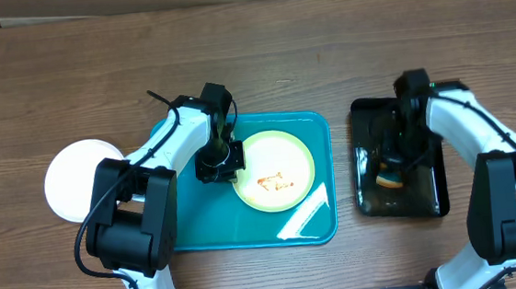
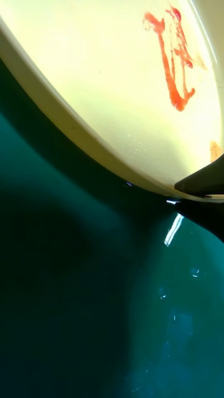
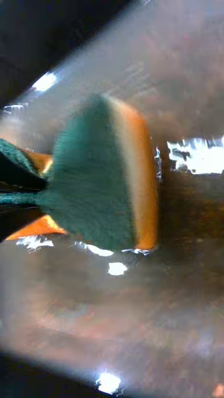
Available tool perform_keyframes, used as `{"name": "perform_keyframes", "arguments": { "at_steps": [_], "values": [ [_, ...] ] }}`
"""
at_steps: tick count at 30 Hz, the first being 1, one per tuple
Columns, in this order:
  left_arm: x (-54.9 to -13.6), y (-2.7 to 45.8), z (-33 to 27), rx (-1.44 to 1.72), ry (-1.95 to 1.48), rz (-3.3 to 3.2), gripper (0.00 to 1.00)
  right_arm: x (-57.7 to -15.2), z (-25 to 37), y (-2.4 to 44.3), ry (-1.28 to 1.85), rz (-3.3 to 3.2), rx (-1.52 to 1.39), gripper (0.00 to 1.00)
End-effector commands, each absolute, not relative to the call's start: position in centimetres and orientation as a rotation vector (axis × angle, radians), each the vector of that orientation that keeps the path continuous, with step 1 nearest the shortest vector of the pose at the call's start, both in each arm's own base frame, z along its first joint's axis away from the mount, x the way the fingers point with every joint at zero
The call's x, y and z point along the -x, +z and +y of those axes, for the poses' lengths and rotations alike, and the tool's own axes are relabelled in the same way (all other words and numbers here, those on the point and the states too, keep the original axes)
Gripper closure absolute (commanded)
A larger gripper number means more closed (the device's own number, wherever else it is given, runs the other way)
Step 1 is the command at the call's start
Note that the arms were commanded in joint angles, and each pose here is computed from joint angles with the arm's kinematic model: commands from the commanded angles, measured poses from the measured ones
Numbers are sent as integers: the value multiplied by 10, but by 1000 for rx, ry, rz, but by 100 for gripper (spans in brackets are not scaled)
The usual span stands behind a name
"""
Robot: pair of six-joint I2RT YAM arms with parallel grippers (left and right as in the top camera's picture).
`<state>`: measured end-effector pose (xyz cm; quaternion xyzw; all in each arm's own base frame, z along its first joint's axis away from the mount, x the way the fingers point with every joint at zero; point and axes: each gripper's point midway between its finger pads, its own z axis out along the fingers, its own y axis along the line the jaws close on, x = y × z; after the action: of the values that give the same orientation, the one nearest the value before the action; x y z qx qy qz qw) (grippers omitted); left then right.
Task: Clean dirty plates on tray and stack at the side
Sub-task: 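Dip and press the sponge in the black tray water with the right gripper, then scrub the yellowish plate's sauce with the sponge while left gripper holds it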
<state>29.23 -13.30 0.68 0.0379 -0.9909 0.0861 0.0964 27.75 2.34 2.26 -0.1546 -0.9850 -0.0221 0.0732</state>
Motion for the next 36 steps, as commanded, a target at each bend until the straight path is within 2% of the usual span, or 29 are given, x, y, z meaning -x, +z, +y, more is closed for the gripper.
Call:
{"name": "perform_keyframes", "arguments": {
  "at_steps": [1,5,9,14,26,36],
  "values": [
    [-288,1,-123,-152,181,-2931,96,-317,39,75,-212,-3078,364,96],
    [-288,1,-124,-153,184,-2928,96,-328,75,113,-405,-3133,178,96],
    [-286,3,-131,-156,243,-2908,96,-320,111,121,-466,-3125,28,96],
    [-286,3,-131,-156,249,-2910,96,-298,165,111,-468,-3095,-207,96],
    [-286,3,-131,-156,248,-2909,96,-273,274,74,-560,-3103,-410,96],
    [-286,3,-131,-156,249,-2909,96,-263,303,58,-566,-3097,-399,96]
  ]
}}
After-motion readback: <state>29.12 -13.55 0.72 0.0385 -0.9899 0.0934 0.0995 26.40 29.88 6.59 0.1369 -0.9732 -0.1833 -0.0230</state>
